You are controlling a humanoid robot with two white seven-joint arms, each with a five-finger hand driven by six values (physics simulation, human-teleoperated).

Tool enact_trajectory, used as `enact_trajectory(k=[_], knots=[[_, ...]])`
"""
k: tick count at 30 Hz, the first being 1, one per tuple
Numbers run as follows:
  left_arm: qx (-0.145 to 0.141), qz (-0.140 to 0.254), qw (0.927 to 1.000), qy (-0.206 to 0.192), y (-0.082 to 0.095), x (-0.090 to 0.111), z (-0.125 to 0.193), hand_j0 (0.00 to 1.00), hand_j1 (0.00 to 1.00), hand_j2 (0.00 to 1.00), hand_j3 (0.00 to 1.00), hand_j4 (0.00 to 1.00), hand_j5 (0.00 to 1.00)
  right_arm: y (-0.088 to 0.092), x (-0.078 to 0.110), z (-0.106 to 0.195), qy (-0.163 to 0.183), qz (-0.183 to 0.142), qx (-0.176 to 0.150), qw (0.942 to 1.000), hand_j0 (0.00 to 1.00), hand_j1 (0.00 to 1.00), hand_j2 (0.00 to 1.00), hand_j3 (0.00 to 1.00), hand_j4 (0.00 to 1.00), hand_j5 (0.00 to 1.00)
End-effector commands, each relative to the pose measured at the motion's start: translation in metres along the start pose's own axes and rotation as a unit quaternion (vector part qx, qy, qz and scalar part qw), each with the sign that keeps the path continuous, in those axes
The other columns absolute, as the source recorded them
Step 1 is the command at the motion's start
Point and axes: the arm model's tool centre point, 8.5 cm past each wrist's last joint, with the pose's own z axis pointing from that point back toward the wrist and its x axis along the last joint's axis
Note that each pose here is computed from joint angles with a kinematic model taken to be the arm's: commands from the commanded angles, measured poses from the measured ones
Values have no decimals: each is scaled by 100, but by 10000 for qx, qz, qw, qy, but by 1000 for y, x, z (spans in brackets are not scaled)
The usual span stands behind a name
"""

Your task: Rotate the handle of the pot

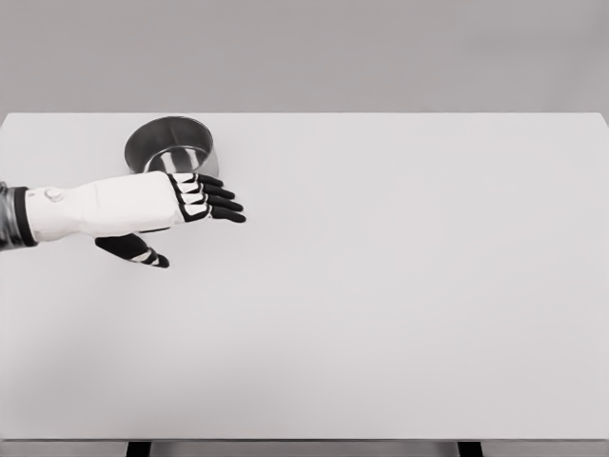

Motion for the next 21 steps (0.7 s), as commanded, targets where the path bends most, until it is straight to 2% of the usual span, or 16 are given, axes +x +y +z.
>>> enact_trajectory(k=[1, 9, 12, 14, 16, 18, 20, 21], knots=[[12, 22, 10000, 14, 1, 0, 1, 100, 100, 100, 100, 100, 100, 0, 1, 0, -19, -41, 16, 10000, 100, 100, 100, 100, 100, 100], [193, -50, 9997, -163, 9, 3, -13, 100, 100, 100, 100, 100, 100, 1, -3, 0, 12, -43, -6, 10000, 100, 100, 100, 100, 100, 100], [340, -9, 9987, -375, 9, 9, -30, 100, 100, 100, 100, 100, 100, 1, -3, 0, 12, -43, -6, 10000, 100, 100, 100, 100, 100, 100], [555, -31, 9973, -477, 16, 11, -38, 100, 100, 100, 100, 100, 100, 1, -3, 0, 12, -43, -6, 10000, 100, 100, 100, 100, 100, 100], [645, -53, 9971, -406, 21, 9, -32, 100, 100, 100, 100, 100, 100, 1, -3, 0, 12, -43, -6, 10000, 100, 100, 100, 100, 100, 100], [935, -118, 9952, -258, 30, 5, -21, 100, 100, 100, 100, 100, 100, 1, -3, 0, 12, -43, -6, 10000, 100, 100, 100, 100, 100, 100], [1468, -148, 9890, -82, 41, 1, -6, 100, 100, 100, 100, 100, 100, 1, -3, 0, 12, -43, -6, 10000, 100, 100, 100, 100, 100, 100], [1636, -110, 9864, -84, 41, 2, -7, 100, 100, 100, 100, 100, 100, 1, -3, 0, 12, -43, -6, 10000, 100, 100, 100, 100, 100, 100]])
